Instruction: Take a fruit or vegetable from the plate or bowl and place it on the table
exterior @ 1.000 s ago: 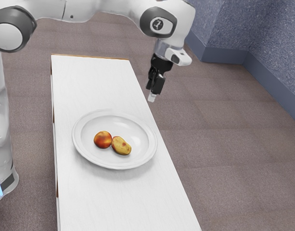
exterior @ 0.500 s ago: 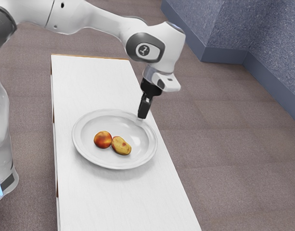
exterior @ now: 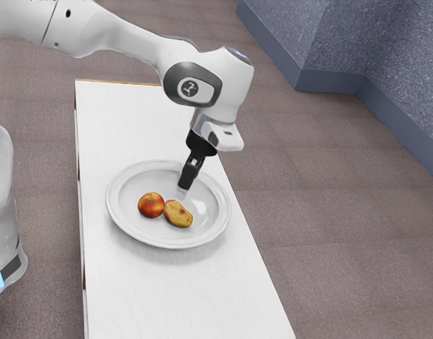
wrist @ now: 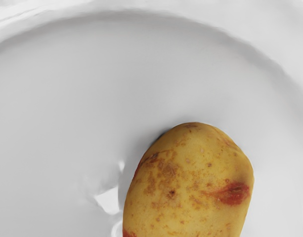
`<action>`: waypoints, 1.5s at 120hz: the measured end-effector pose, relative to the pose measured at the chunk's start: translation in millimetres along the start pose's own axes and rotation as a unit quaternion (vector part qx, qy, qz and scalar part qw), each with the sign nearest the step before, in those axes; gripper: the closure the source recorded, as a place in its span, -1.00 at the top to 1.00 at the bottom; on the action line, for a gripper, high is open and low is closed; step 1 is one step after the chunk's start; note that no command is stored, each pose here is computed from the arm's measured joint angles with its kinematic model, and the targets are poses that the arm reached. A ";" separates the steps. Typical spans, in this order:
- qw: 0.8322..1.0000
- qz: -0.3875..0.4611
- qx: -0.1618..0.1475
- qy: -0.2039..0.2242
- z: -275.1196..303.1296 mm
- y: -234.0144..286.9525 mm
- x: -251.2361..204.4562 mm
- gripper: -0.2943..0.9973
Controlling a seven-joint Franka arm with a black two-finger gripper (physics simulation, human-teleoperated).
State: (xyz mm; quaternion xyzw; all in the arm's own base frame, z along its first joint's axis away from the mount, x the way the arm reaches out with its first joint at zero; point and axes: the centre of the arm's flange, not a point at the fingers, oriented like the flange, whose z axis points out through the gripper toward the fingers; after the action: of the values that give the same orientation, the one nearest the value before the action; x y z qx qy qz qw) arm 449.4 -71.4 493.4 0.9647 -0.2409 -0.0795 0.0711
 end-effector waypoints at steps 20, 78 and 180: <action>1.000 0.024 -0.003 0.002 5.2 21.8 6.8 0.54; 0.998 0.062 -0.007 0.020 14.1 35.9 5.6 0.54; 0.995 0.099 -0.015 0.003 71.6 22.4 8.9 0.13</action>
State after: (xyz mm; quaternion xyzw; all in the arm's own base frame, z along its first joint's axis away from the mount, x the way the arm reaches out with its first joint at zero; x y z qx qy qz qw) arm 433.5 -102.3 426.3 0.9351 -0.3339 -0.0728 0.0935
